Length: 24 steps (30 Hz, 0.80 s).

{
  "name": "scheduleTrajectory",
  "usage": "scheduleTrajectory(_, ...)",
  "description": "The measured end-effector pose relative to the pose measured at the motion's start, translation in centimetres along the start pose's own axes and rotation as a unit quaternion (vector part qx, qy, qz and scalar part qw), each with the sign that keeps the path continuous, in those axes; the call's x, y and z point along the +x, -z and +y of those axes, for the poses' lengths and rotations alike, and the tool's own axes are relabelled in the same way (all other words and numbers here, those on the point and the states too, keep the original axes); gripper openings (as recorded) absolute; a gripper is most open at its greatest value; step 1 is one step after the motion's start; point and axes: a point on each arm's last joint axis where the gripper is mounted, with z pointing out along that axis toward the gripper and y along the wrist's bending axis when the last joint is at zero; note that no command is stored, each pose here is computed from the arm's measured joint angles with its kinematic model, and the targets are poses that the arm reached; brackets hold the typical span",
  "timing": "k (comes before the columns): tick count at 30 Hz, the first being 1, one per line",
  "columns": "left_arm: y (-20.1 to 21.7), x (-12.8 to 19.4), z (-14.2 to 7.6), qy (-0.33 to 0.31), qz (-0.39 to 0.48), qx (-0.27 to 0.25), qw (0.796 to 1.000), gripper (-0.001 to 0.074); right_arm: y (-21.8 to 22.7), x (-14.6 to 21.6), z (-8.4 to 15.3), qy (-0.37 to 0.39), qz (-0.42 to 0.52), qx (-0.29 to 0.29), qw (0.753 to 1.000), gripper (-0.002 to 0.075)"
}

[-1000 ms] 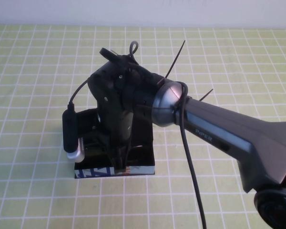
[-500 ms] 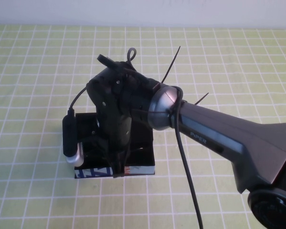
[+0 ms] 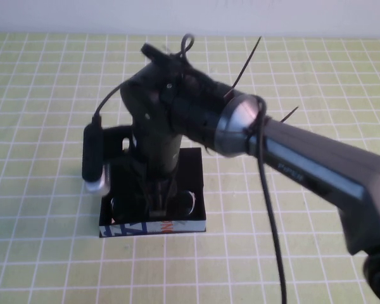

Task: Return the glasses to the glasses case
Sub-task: Place the glasses in the glasses case, then close the glasses case

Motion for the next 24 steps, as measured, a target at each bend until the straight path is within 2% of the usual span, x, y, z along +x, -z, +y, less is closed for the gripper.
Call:
scheduleTrajectory(4, 0.0, 0.0, 0.0, 0.0, 0.0, 0.0, 1.0, -0.0002, 2.6, 0.9, -0.8, -0.046, 0.009, 0.047, 0.998, 0.026)
scheduleTrajectory(6, 0.0, 0.0, 0.0, 0.0, 0.0, 0.0, 1.0, -0.0002, 3.6, 1.4, -1.1, -0.06, 0.013, 0.064, 0.996, 0.0201)
scheduleTrajectory(9, 0.0, 0.0, 0.0, 0.0, 0.0, 0.0, 1.0, -0.0002, 4.8, 2.3, -1.8, -0.081, 0.006, 0.074, 0.994, 0.0069)
scheduleTrajectory(11, 0.0, 0.0, 0.0, 0.0, 0.0, 0.0, 1.0, -0.0002, 5.3, 2.9, -2.2, -0.096, -0.003, 0.07, 0.993, 0.0024)
scheduleTrajectory(17, 0.0, 0.0, 0.0, 0.0, 0.0, 0.0, 1.0, -0.0002, 6.4, 5.6, -3.9, -0.166, -0.052, 0.033, 0.984, -0.0008)
scheduleTrajectory(24, 0.0, 0.0, 0.0, 0.0, 0.0, 0.0, 1.0, -0.0002, 7.0, 8.7, -6.1, -0.266, -0.144, -0.038, 0.952, -0.0011)
